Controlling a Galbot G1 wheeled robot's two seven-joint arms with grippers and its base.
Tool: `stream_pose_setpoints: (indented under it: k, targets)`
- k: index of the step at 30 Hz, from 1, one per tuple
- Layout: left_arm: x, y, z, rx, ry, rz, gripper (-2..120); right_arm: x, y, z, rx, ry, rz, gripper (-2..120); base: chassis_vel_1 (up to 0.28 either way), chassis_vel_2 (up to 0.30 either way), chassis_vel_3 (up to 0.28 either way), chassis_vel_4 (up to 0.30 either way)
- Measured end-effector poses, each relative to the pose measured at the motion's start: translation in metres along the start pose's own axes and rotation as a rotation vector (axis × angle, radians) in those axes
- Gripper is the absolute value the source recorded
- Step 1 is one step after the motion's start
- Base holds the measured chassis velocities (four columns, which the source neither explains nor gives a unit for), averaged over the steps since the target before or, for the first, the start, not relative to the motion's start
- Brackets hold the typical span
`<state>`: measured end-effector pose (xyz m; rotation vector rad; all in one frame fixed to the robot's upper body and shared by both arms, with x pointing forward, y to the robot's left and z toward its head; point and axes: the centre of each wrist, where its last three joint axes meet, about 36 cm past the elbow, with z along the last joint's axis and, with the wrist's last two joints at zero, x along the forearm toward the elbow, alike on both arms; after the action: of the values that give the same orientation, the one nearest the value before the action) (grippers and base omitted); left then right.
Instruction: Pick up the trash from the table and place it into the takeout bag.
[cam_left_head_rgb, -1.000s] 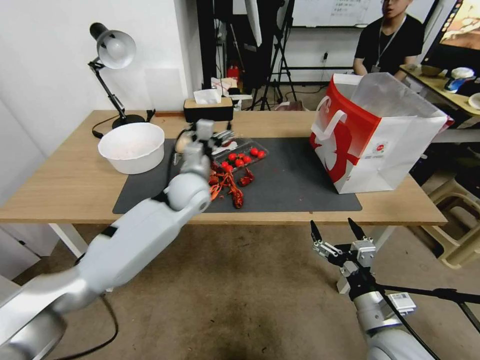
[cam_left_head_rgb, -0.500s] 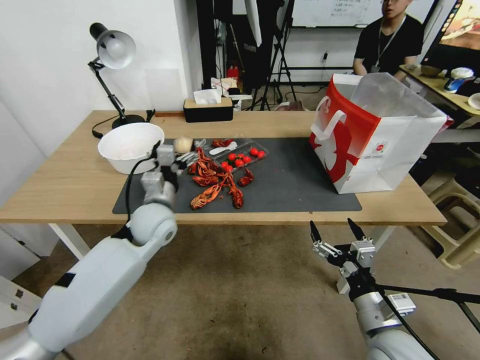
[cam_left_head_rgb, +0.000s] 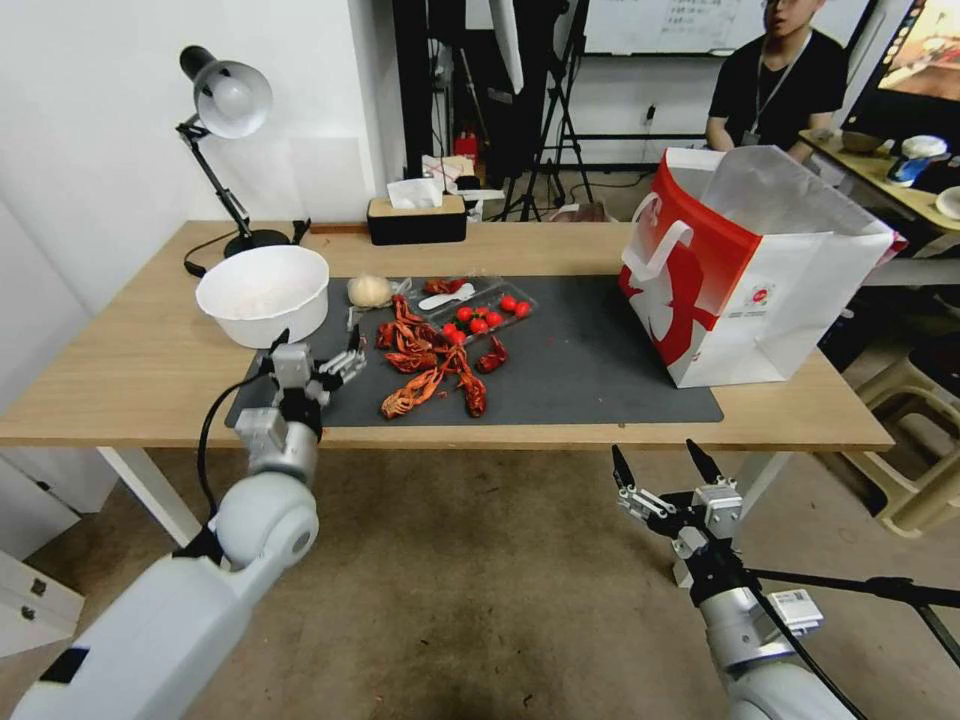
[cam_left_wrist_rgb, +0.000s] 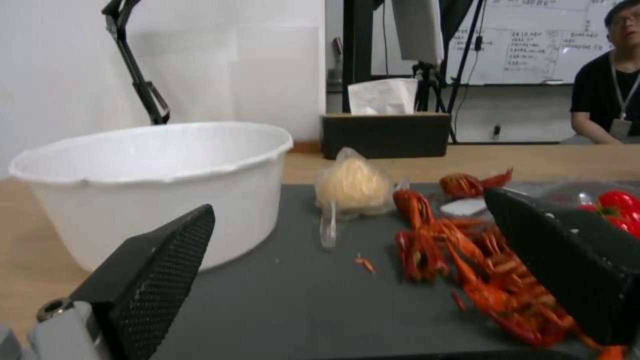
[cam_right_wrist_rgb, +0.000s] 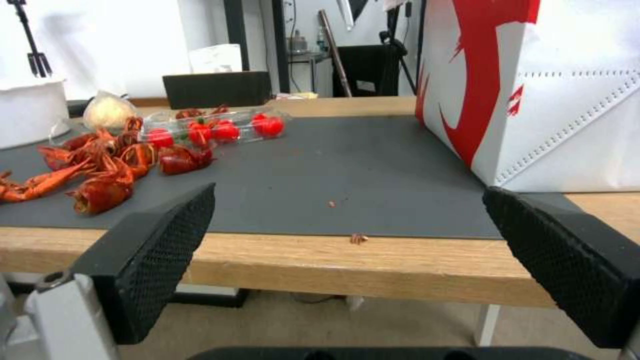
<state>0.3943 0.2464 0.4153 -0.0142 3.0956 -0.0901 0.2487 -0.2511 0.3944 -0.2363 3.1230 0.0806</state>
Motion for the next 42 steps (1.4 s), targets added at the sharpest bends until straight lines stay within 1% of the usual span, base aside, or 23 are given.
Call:
stream_pose_setpoints:
  k: [7,11,13,18,25,28,38,42]
  targets:
    - [0.015,0.001,0.008,0.011,0.022,0.006,100,0.000,0.000,0.000,-0.001,-0.001,0.001,100,0.000,0.000,0.000,0.000]
    - [0.025,0.006,0.010,0.014,0.035,0.019,100,0.000,0.000,0.000,-0.001,-0.002,0.000,100,0.000,0.000,0.000,0.000]
    - [0.034,0.012,0.012,0.012,0.042,0.025,100,-0.001,0.000,0.001,0.000,-0.001,0.000,100,0.000,0.000,0.000,0.000]
    - [0.043,0.018,0.011,0.016,0.044,0.023,100,-0.002,-0.001,0.002,0.000,-0.002,0.001,100,0.000,0.000,0.000,0.000]
    - [0.052,0.018,0.014,0.021,0.057,0.021,100,-0.002,0.000,0.002,-0.002,-0.003,0.001,100,0.000,0.000,0.000,0.000]
    - [0.060,0.014,0.018,0.025,0.067,0.019,100,-0.002,-0.001,0.002,-0.001,-0.004,0.000,100,0.000,0.000,0.000,0.000]
    - [0.062,0.012,0.024,0.029,0.079,0.011,100,-0.002,-0.001,0.003,-0.002,-0.002,-0.001,100,0.000,0.000,0.000,0.000]
    - [0.049,0.013,0.022,0.027,0.064,0.020,100,-0.003,-0.001,0.002,-0.002,-0.005,-0.001,100,0.000,0.000,0.000,0.000]
